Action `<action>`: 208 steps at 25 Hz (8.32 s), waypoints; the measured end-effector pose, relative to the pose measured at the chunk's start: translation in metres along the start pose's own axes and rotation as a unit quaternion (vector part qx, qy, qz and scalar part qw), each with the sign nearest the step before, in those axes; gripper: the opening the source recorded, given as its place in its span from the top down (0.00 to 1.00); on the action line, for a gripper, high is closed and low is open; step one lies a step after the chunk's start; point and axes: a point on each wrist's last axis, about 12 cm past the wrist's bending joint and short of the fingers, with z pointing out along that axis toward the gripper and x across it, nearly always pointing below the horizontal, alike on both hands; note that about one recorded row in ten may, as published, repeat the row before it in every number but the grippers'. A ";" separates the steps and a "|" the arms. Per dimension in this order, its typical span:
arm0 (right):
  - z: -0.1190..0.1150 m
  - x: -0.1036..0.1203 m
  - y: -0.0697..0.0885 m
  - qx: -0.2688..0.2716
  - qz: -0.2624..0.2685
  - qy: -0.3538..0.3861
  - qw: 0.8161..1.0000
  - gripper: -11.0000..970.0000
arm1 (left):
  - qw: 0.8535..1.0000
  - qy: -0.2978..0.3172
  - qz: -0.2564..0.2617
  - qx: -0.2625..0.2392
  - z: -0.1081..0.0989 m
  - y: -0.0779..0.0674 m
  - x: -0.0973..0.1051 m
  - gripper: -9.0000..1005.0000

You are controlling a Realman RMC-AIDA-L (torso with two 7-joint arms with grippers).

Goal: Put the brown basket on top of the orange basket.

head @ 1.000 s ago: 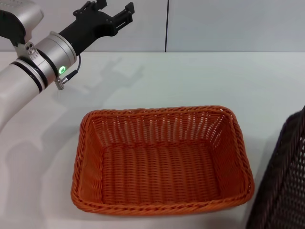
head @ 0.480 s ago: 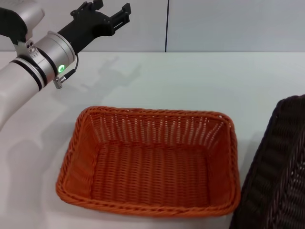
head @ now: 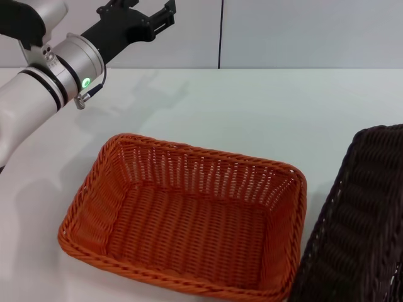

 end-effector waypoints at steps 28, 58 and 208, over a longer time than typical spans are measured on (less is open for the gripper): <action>0.052 0.031 0.053 0.006 0.002 -0.250 0.968 0.83 | 1.000 0.010 0.025 -0.004 0.011 -0.003 -0.004 0.16; 0.133 0.067 0.123 0.145 0.061 -0.406 0.900 0.82 | 0.997 0.014 0.073 -0.005 0.023 -0.006 -0.013 0.16; 0.108 0.063 0.007 0.438 0.057 -0.338 0.831 0.45 | 0.985 -0.139 0.038 -0.090 -0.036 0.026 -0.016 0.16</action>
